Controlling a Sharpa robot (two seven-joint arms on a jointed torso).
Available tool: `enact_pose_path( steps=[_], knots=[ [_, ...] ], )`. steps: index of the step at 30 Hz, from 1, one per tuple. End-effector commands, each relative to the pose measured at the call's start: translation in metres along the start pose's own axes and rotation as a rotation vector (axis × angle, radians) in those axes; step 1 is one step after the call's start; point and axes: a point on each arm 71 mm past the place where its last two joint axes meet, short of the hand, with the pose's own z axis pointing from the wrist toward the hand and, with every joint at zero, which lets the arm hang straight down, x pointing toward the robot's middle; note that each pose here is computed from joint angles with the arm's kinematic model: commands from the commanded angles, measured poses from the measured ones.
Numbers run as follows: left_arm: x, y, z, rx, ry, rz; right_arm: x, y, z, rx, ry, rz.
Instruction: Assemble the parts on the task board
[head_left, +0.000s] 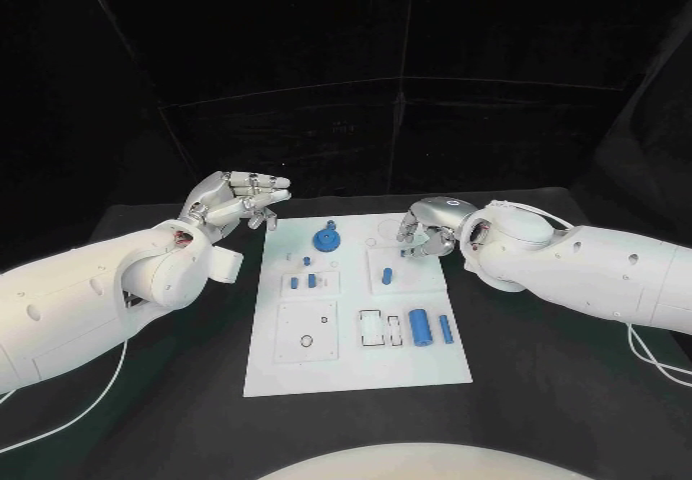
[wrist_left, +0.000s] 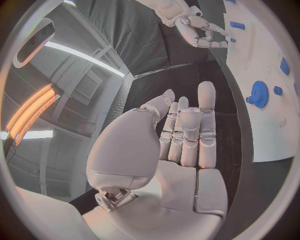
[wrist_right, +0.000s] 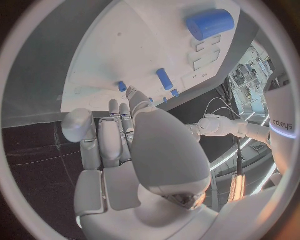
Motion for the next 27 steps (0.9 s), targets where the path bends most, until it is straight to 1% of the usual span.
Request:
enact_pose_path(
  steps=[1,13,27],
  knots=[
    [-0.0014,-0.0042,-0.0011,0.047,-0.029,-0.067,0.003,0.003,0.001,-0.006,0.014,-0.076],
    [-0.0015,-0.0037,-0.0019,0.045,-0.029,-0.071,0.011,0.008,0.005,-0.019,0.037,-0.087],
    [-0.0037,-0.0022,-0.0018,0.030,-0.032,-0.070,0.015,0.010,0.008,-0.012,0.085,-0.095]
  ],
)
